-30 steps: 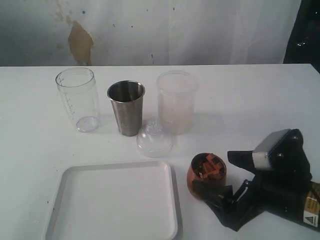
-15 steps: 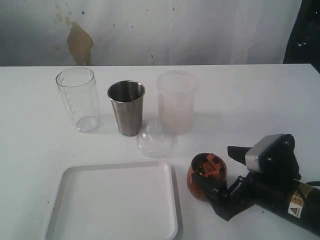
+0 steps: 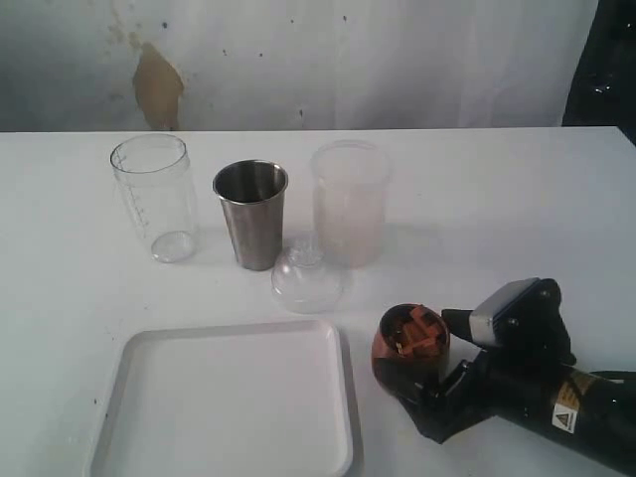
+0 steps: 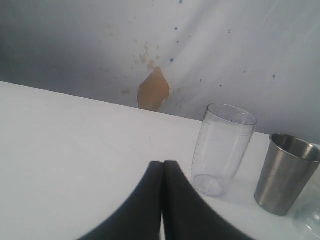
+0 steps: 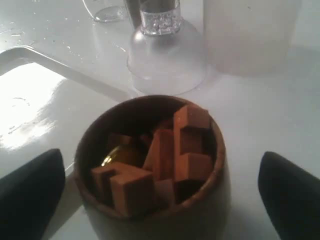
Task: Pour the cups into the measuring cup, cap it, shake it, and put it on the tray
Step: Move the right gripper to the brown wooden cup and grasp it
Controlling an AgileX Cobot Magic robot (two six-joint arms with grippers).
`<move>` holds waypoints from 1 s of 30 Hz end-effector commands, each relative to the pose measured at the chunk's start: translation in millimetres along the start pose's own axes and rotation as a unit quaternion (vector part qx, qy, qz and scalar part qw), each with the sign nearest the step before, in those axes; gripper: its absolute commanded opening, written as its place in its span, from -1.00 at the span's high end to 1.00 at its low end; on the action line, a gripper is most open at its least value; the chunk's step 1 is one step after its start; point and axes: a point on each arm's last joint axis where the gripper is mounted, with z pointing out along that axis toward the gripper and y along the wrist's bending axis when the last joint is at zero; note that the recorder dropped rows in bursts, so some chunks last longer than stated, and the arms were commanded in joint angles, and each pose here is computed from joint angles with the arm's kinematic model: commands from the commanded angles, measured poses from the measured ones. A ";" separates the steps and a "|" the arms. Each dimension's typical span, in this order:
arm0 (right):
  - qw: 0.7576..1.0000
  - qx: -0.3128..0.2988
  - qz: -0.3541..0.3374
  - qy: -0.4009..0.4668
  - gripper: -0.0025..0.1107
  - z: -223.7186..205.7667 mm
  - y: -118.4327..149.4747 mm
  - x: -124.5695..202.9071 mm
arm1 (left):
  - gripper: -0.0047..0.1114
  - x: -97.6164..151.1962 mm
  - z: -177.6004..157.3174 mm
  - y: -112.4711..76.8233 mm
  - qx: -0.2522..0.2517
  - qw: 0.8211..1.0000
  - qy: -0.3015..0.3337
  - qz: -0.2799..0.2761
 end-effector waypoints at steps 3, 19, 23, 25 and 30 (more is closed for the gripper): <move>1.000 -0.013 0.000 -0.009 -0.76 6.8 -1.2 -0.9 | 0.92 -1.8 -0.5 -0.5 0.002 1.000 -0.008 0.001; 0.998 -0.035 -0.030 0.043 -0.76 26.1 -6.5 8.0 | 0.92 -1.8 -0.5 -0.5 0.002 1.000 -0.008 0.001; 0.998 -0.031 -0.027 0.041 -0.74 26.9 -7.5 8.4 | 0.92 -1.8 -0.5 -0.5 0.002 1.000 -0.008 0.001; 0.998 -0.031 -0.028 0.040 -0.63 26.9 -7.5 8.2 | 0.92 -1.8 -0.5 -0.5 0.002 1.000 -0.008 0.001; 0.999 -0.033 -0.028 0.028 0.25 27.0 -7.0 6.1 | 0.92 -1.8 -0.5 -0.5 0.002 1.000 -0.008 0.001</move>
